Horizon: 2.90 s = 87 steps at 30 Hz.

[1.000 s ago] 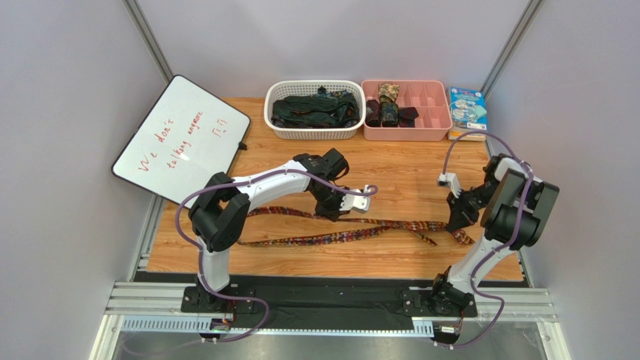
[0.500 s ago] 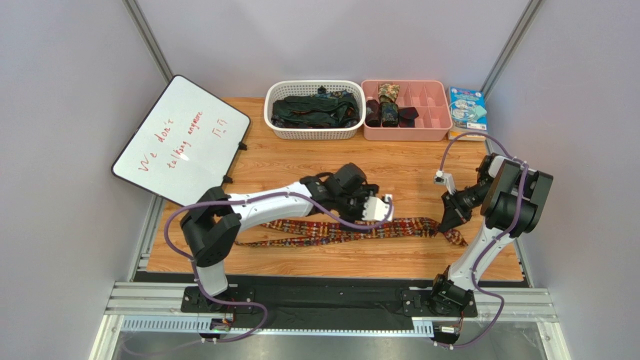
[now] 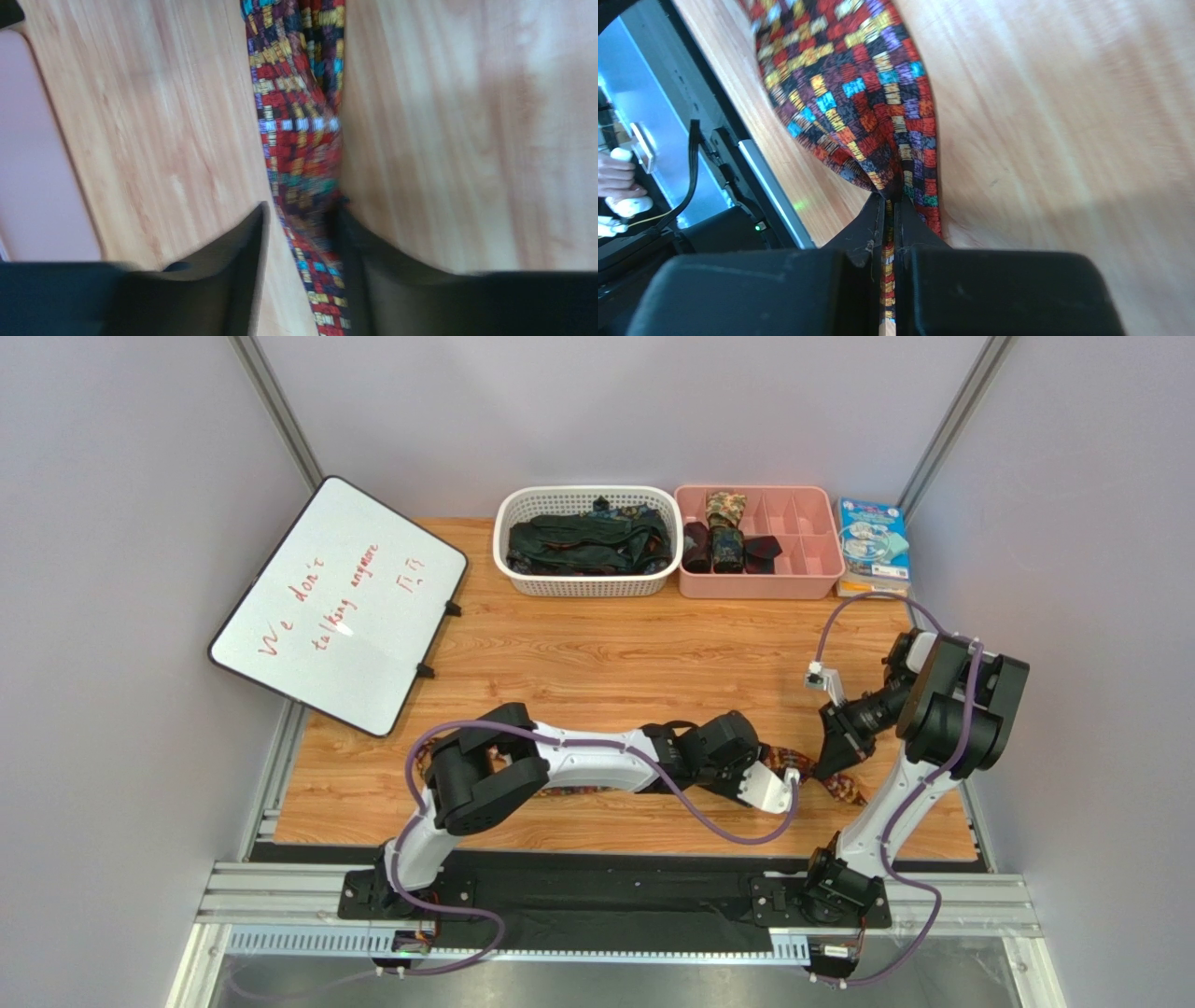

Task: Roll the ties
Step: Flatten out the tie at the center of the board.

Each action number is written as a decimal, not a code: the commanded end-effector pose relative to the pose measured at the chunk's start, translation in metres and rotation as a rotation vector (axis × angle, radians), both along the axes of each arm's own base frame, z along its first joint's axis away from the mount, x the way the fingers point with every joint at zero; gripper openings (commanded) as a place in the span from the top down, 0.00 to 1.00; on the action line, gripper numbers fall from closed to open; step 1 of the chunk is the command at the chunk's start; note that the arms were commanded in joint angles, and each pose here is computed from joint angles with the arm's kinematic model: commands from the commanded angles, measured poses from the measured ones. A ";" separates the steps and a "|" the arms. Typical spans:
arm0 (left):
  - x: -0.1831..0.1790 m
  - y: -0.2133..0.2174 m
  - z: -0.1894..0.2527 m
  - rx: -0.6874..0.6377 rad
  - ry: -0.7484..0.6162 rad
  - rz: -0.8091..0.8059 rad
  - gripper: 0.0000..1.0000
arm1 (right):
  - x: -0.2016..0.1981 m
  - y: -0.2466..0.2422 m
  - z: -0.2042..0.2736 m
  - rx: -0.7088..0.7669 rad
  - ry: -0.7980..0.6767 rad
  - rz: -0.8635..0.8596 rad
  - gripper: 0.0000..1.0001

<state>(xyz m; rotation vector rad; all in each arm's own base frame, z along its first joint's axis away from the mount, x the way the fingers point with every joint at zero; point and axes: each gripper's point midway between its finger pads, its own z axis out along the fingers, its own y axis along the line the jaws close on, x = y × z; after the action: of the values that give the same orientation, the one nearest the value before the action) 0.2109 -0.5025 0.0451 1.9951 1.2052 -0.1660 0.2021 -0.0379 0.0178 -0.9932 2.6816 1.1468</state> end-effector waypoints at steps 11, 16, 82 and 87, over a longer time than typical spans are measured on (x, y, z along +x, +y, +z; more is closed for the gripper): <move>-0.086 0.046 0.047 0.096 0.802 -0.084 1.00 | 0.014 -0.005 0.069 -0.026 -0.174 -0.020 0.66; -0.094 0.054 0.068 0.070 1.267 0.062 1.00 | 0.024 0.010 0.107 -0.019 -0.445 0.003 0.22; -0.014 0.377 0.069 0.171 0.490 0.438 0.01 | 0.023 0.041 -0.019 -0.441 -0.291 0.452 0.87; -0.035 0.347 0.044 0.196 0.313 0.290 0.01 | 0.026 0.050 0.001 -0.396 -0.261 0.400 0.86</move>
<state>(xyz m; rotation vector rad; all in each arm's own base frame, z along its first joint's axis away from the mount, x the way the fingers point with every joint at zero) 0.1567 -0.1379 0.0960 1.9126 1.9750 -0.4170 0.2455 0.0216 0.0144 -1.6477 2.5106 0.4179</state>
